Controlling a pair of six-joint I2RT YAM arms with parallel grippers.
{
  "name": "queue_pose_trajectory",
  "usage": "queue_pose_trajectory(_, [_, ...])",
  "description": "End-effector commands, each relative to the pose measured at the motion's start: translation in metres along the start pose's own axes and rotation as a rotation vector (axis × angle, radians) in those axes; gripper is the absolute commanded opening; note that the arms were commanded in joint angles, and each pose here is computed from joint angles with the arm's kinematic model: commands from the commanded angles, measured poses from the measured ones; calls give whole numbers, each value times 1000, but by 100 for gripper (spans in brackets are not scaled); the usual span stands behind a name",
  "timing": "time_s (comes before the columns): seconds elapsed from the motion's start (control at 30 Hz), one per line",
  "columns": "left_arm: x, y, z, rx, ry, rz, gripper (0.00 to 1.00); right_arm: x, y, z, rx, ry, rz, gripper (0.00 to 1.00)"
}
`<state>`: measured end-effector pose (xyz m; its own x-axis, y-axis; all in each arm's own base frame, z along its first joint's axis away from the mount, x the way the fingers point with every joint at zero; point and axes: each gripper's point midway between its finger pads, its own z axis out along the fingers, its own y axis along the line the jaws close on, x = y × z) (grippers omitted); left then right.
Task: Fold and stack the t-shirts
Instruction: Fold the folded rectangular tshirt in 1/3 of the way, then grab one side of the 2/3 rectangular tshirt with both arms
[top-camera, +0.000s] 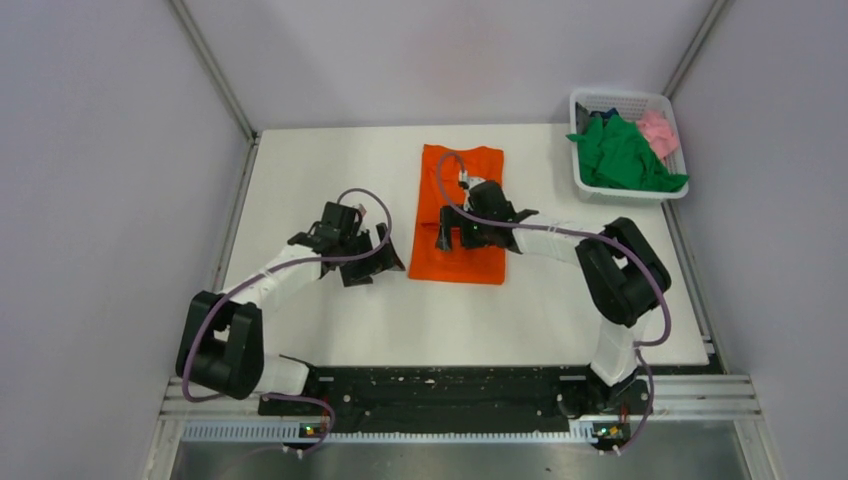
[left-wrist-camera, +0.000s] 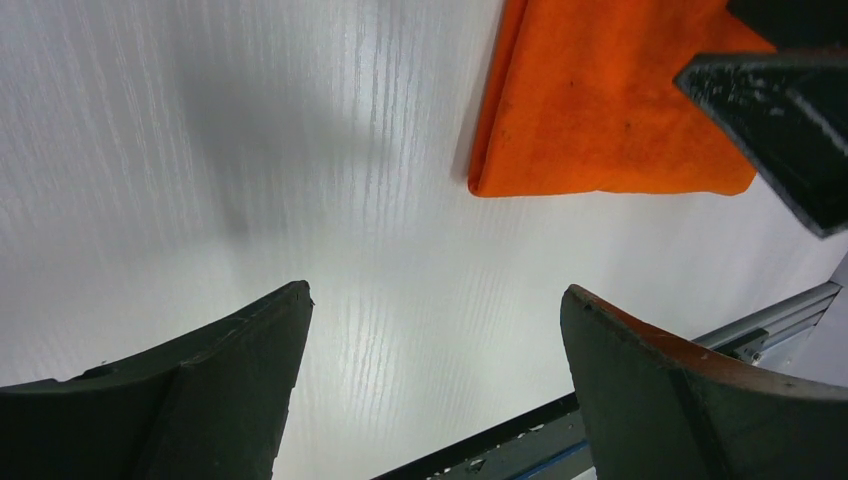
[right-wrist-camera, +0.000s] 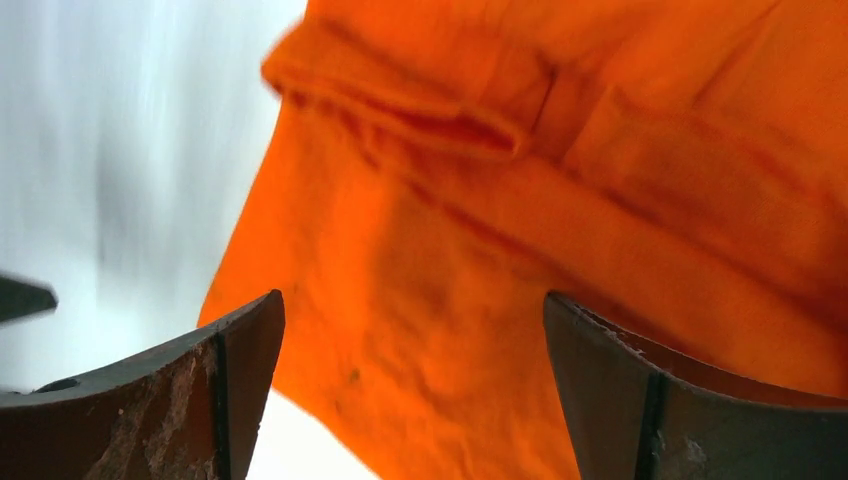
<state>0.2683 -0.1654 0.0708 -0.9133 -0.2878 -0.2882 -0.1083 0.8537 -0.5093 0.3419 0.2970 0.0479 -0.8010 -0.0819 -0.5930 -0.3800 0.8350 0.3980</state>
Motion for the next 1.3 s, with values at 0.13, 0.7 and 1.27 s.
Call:
queue_pose_trajectory(0.13, [-14,-8,-7,38,-77,54,99,-105,-18,13,191,-287,-38,99])
queue_pose_trajectory(0.7, [-13,-16,15,80,-61,-2,97,-54,-84,-128,415,-476,181,99])
queue_pose_trajectory(1.27, [17,-28,75,130,112,-4,48,62,-68,-136,170,-289,320,93])
